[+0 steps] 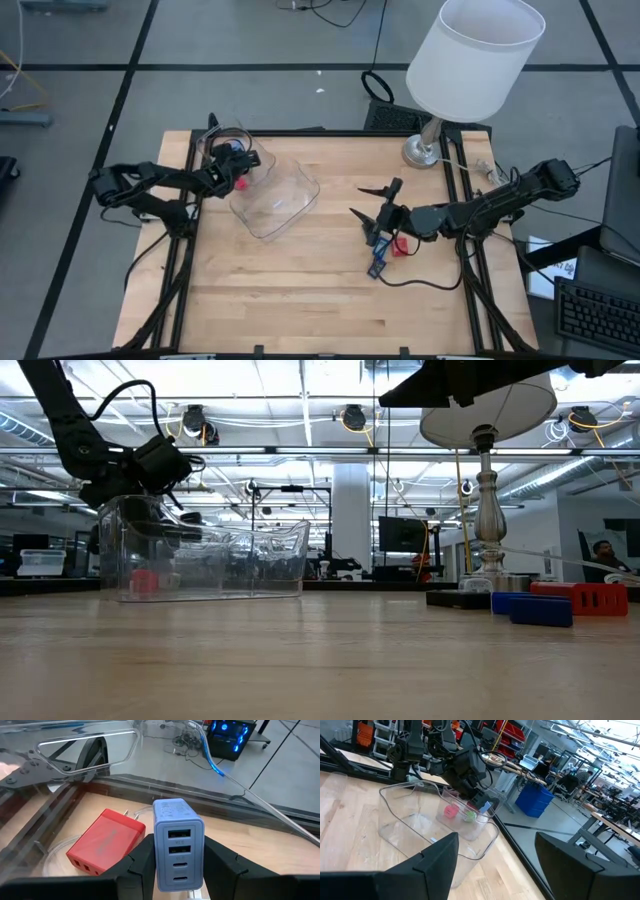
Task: Pick & Place Office items
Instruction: Put the light blue charger adapter into the top transparent bin, then adjust the bottom transparent bin
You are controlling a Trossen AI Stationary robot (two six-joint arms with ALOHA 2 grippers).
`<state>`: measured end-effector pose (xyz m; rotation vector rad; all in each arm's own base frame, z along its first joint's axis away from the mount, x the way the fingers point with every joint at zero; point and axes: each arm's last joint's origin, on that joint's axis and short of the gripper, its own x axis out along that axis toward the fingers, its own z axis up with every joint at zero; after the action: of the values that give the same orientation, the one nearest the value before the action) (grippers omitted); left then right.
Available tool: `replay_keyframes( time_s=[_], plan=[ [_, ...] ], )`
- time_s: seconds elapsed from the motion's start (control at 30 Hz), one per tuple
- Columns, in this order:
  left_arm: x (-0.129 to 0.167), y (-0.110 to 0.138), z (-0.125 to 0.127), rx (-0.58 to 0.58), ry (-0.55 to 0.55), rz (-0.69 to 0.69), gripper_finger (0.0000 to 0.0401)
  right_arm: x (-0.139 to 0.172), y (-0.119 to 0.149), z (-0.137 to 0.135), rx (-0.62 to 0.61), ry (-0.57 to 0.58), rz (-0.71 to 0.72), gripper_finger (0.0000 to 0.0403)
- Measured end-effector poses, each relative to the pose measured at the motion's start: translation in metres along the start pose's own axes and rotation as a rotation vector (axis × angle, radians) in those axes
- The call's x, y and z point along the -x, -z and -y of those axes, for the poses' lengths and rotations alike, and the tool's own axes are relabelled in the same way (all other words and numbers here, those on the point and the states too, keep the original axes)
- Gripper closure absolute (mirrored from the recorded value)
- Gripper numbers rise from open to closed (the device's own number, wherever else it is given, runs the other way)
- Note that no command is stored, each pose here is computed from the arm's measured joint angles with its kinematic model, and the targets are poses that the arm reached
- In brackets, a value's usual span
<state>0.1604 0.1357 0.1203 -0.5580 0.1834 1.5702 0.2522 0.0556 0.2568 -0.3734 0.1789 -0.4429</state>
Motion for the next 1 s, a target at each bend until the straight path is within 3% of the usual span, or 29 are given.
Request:
replay_keyframes(
  time_s=[0.6,0.8,1.0],
  plan=[
    [0.000,0.001,0.001,-0.030,0.028,-0.024,0.0196,0.000,0.000,0.000,0.001,0.000,0.000,0.0149],
    [0.013,-0.009,0.007,-0.104,0.225,-0.103,0.0209,0.000,0.001,0.000,0.007,-0.002,-0.006,0.0149],
    [0.035,-0.035,0.009,-0.146,0.419,-0.046,0.0236,0.000,0.001,0.000,0.010,-0.003,-0.011,0.0149]
  ],
)
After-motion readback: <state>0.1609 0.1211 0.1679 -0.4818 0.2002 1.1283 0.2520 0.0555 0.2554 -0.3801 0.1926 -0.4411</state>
